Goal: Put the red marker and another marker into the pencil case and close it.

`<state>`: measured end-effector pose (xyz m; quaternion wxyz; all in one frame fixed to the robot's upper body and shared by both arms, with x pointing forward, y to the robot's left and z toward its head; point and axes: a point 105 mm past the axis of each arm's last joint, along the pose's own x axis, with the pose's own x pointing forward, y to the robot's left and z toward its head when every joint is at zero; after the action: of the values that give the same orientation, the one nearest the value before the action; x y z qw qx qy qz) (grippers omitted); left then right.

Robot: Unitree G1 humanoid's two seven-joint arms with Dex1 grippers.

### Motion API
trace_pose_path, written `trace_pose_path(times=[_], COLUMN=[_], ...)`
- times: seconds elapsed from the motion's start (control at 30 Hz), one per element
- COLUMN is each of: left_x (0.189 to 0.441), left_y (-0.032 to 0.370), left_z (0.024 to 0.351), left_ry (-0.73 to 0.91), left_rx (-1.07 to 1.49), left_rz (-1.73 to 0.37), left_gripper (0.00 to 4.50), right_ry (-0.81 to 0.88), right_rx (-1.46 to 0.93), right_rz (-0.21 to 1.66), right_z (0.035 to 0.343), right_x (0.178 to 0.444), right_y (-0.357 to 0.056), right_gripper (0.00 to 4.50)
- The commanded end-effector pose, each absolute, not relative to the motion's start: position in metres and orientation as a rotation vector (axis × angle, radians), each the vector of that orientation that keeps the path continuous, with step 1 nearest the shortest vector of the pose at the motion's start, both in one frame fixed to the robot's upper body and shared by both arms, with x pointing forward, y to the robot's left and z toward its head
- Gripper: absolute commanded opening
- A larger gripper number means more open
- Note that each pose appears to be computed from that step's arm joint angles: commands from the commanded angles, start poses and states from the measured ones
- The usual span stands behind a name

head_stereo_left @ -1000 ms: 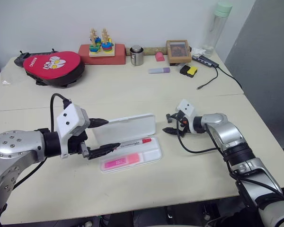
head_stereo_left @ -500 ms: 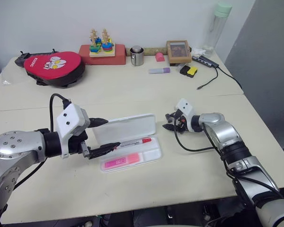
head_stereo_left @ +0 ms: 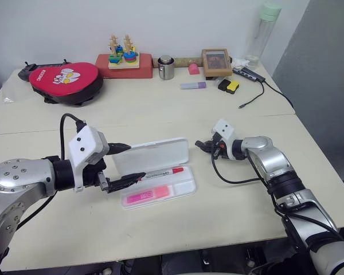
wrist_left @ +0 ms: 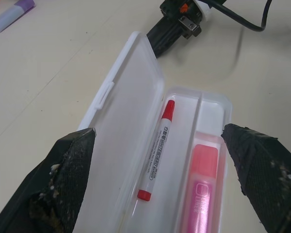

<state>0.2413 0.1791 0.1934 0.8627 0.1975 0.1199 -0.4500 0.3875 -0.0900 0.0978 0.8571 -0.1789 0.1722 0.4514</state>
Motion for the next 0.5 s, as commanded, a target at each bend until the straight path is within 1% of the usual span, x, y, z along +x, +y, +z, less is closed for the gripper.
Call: trace_pose_path(times=[0.03, 0.2, 0.4, 0.5], left_x=[0.24, 0.233, 0.22, 0.217], left_y=[0.179, 0.186, 0.193, 0.195], left_z=[0.202, 0.202, 0.195, 0.196], left_ry=[0.214, 0.235, 0.291, 0.301], left_rx=[0.445, 0.436, 0.433, 0.427], left_rz=[-0.938, -0.941, -0.976, -0.983], left_gripper=[4.5, 4.5, 4.5, 4.5], right_ry=[0.346, 0.296, 0.283, 0.291], right_rx=[-0.408, -0.459, -0.512, -0.526], right_rz=[0.955, 1.025, 1.129, 1.199], right_z=[0.108, 0.137, 0.156, 0.159], right_x=[0.385, 0.371, 0.351, 0.339], right_y=[-0.103, -0.12, -0.126, -0.124], right_gripper=[0.29, 0.29, 0.29, 0.29])
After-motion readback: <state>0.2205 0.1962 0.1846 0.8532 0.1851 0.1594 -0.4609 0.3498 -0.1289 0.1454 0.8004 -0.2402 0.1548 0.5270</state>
